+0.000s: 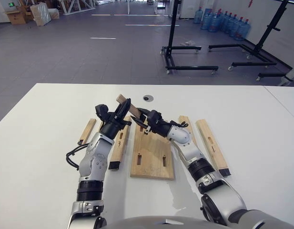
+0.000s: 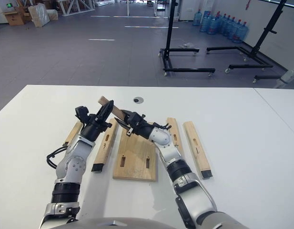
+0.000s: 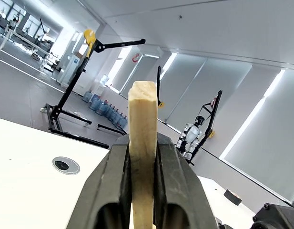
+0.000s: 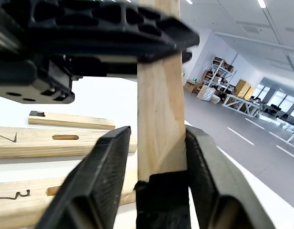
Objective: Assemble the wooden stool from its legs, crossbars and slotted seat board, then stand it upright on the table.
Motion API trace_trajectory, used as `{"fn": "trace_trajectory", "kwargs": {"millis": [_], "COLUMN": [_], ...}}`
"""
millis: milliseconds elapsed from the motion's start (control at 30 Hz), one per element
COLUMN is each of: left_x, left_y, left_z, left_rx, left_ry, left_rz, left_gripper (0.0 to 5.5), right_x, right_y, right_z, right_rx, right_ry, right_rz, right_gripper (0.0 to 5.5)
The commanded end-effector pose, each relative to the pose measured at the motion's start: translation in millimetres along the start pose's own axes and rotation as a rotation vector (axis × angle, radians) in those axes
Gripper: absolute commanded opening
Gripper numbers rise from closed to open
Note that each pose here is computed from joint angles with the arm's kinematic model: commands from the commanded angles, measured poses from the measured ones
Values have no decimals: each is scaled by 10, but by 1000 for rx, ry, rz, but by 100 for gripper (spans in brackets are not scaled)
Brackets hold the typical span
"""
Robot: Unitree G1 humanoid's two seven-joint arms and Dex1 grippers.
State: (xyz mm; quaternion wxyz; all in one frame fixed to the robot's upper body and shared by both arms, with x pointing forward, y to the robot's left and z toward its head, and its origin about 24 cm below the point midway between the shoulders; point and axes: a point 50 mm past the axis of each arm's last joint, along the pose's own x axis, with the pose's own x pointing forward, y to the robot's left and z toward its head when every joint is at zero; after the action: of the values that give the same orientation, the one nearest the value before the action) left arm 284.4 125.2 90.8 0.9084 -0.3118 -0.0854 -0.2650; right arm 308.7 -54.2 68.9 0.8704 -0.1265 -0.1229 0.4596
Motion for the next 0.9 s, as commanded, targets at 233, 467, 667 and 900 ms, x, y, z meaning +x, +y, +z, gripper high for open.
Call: {"fn": "trace_trajectory", "kwargs": {"millis": [233, 467, 667, 900], "left_x": [-209, -479, -717, -780], "left_y": [289, 153, 149, 228], "left_z": [551, 649, 629, 465], "left_rx": [345, 471, 555, 538], "left_ry": [-119, -82, -21, 35], "left_rz": [255, 310, 438, 483], "left_gripper": [37, 37, 37, 37], "right_x": [-88, -199, -257, -232], "right_y": [-345, -529, -501, -460], "right_z": [-27, -42, -82, -113], "right_rx": [42, -96, -157, -144], "right_ry": [36, 101, 132, 147], "right_rz": [-426, -893, -931, -923], "right_gripper": [317, 317, 317, 317]}}
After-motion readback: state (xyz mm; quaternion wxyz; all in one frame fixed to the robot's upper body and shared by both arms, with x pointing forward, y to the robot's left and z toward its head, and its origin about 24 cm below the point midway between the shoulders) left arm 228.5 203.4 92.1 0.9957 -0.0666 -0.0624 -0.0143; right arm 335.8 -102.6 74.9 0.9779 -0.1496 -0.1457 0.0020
